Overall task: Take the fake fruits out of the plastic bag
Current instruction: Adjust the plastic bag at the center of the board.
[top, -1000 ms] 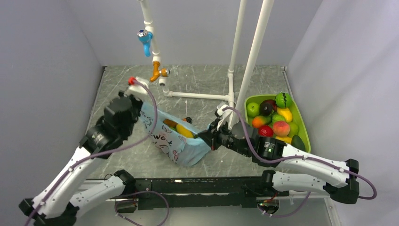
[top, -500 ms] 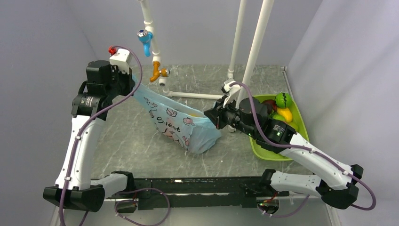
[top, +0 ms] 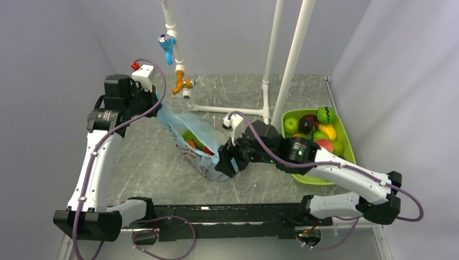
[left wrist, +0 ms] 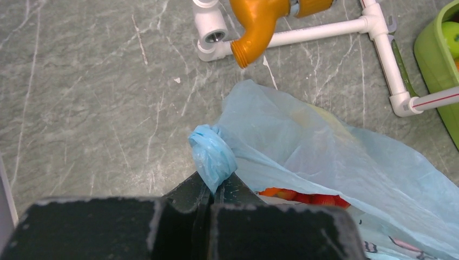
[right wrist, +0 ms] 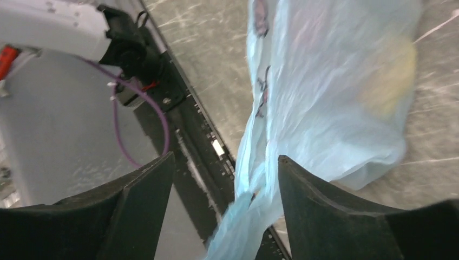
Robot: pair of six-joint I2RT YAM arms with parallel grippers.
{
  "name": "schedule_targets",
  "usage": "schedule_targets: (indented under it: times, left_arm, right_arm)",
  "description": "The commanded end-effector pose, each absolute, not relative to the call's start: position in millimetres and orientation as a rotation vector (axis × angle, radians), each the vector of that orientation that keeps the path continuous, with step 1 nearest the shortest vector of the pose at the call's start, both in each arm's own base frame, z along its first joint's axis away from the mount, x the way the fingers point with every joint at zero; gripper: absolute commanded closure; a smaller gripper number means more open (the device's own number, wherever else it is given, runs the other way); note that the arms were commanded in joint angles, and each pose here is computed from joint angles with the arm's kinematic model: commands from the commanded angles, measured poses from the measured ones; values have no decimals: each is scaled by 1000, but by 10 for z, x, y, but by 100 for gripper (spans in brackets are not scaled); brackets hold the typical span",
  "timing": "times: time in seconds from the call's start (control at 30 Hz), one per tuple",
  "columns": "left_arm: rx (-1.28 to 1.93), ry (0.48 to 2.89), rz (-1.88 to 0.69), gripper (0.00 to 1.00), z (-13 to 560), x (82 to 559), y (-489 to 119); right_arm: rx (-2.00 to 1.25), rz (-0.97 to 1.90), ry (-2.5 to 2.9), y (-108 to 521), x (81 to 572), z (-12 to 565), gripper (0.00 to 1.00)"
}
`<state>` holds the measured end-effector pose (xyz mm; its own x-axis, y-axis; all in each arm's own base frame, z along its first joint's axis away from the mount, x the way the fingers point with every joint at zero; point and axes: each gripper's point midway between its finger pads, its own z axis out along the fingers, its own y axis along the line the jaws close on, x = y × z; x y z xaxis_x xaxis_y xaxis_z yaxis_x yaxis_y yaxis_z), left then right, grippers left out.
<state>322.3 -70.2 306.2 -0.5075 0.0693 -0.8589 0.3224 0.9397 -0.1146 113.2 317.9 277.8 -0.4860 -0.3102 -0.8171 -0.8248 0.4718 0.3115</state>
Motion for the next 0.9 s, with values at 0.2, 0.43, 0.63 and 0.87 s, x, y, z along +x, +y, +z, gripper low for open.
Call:
schedule_targets:
  times: [0.2,0.43,0.63,0.87]
  left_arm:
    - [292,2013,-340,100,3232,3122,-730]
    - [283,2012,-324,100,3233,3103,-704]
    - [249,2027,-347,100,3192,3101,-718]
    - [204,2036,-328,100,3179,3103,-672]
  right_arm:
    - [-904,607,1919,3306,1767,3543,4]
    - [-1002,483,1885,3669,2220,3761,0]
    - [-1165,499,2016,4078,2269,3154,1]
    - [-1073,418,2107,4192,2453,2648,22]
